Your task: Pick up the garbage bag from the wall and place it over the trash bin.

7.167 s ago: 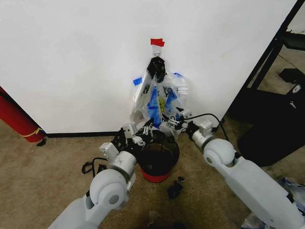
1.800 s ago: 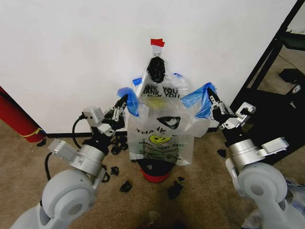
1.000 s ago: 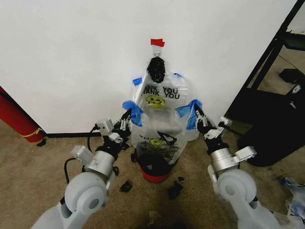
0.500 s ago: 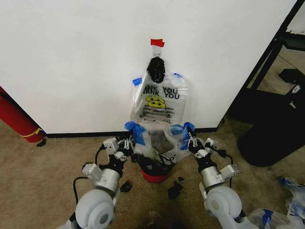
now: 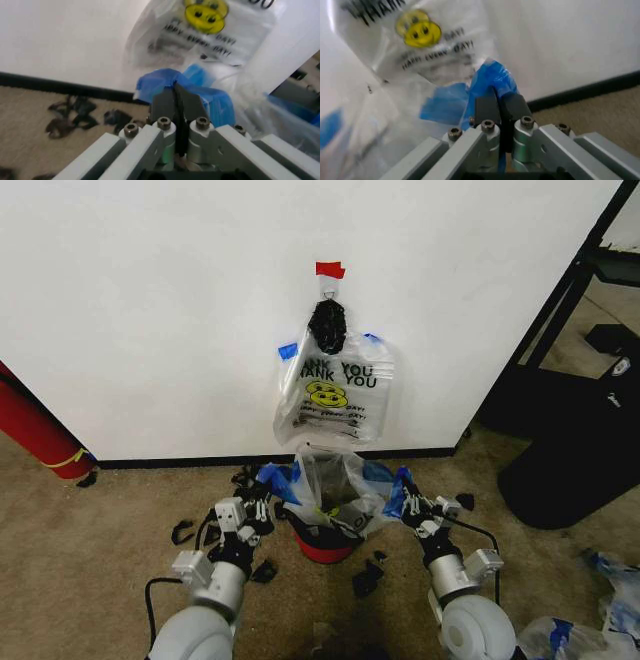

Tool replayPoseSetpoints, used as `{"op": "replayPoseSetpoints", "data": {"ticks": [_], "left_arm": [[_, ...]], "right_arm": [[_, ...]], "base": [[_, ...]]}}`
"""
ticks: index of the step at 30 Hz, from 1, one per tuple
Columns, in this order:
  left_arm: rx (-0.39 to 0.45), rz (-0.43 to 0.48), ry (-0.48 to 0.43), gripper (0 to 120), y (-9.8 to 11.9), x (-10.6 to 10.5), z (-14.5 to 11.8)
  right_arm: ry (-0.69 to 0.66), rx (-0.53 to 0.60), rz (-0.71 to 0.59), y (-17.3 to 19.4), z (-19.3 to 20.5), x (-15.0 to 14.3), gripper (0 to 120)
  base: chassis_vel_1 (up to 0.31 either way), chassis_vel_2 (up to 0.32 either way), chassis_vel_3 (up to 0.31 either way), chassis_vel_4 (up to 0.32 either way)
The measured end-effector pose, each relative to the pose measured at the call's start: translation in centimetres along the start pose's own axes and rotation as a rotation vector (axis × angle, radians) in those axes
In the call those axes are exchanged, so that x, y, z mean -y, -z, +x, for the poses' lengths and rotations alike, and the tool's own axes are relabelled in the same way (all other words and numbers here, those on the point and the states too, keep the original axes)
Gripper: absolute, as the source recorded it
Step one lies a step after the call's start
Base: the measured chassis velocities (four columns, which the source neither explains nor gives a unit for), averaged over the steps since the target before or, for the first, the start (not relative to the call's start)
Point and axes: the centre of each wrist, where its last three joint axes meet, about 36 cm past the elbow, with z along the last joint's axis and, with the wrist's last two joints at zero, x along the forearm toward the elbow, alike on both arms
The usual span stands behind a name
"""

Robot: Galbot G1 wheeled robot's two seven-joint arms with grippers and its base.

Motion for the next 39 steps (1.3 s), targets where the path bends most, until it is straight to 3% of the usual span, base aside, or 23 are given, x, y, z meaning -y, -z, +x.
{"op": "replayPoseSetpoints", "data": {"ticks": [16,34,39], "left_arm": [[-0.096,-0.009,0.026,0,-1.6,-0.7,2.3],[-0.271,0.045,0.019,0,-1.2,-1.9,3.7],[-0.325,0.019,0.003,0,-0.8,-2.4,3.8]], "right_arm": [[-0.033,-0.113,0.052,-1.6,0.5,-0.2,0],[-0.104,-0.229,0.107,-0.1,1.2,0.8,0],[-0.125,-0.278,0.107,0.5,1.0,0.8,0]], "base": [[0.000,0.000,0.000,0.000],[0.000,0.000,0.000,0.000],[0.000,0.000,0.000,0.000]]}}
